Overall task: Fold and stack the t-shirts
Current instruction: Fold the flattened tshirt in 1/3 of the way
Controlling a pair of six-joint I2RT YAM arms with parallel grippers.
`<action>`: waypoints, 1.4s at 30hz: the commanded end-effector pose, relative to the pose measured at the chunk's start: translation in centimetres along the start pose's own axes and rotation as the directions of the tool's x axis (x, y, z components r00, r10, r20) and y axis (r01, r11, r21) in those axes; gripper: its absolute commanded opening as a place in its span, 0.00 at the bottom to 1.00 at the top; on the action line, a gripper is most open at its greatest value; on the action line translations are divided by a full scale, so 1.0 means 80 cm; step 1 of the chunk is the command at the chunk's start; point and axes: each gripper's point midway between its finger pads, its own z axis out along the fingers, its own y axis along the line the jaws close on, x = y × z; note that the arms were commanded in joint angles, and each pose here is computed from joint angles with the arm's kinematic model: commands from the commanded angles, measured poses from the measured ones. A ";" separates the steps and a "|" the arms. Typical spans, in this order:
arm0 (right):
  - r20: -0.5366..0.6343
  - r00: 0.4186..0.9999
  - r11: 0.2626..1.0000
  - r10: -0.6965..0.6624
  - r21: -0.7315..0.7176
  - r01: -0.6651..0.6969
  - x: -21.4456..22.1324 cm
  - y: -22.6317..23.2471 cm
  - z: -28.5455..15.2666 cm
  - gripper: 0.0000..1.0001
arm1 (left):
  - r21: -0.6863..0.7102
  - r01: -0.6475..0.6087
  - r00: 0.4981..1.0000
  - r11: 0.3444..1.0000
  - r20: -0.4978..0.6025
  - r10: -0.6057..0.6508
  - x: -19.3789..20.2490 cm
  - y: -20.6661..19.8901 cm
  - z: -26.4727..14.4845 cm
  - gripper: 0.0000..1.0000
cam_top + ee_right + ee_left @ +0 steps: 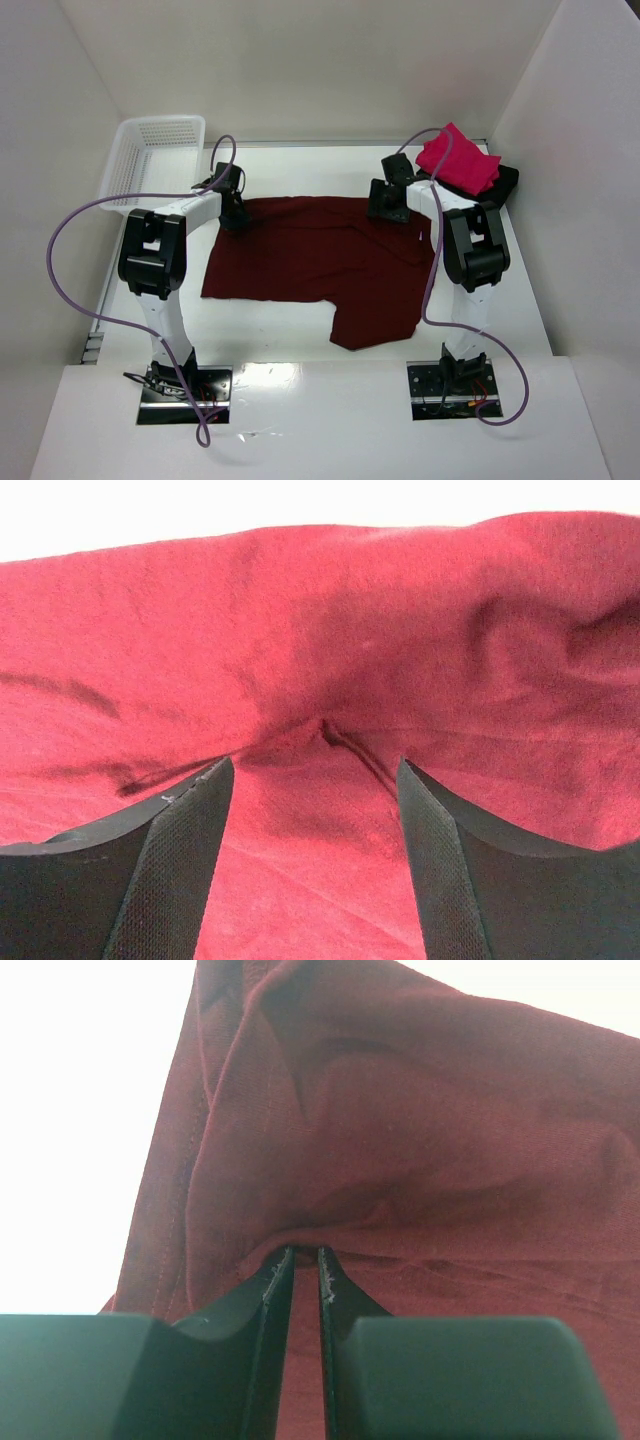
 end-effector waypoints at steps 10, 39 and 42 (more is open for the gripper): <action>0.046 0.999 0.999 -0.027 -0.020 0.028 -0.031 0.012 0.022 0.48 | -0.006 -0.001 1.000 1.000 -0.012 0.001 -0.001 0.005 0.009 0.24; -0.058 0.997 0.983 0.059 -0.171 -0.068 0.051 0.054 -0.063 0.15 | -0.014 -0.004 1.000 1.000 -0.029 0.003 0.002 0.006 0.017 0.26; -0.083 0.995 0.977 0.063 -0.198 -0.078 0.074 0.074 -0.074 0.15 | -0.017 -0.004 0.999 1.000 -0.033 0.004 0.004 0.007 0.019 0.26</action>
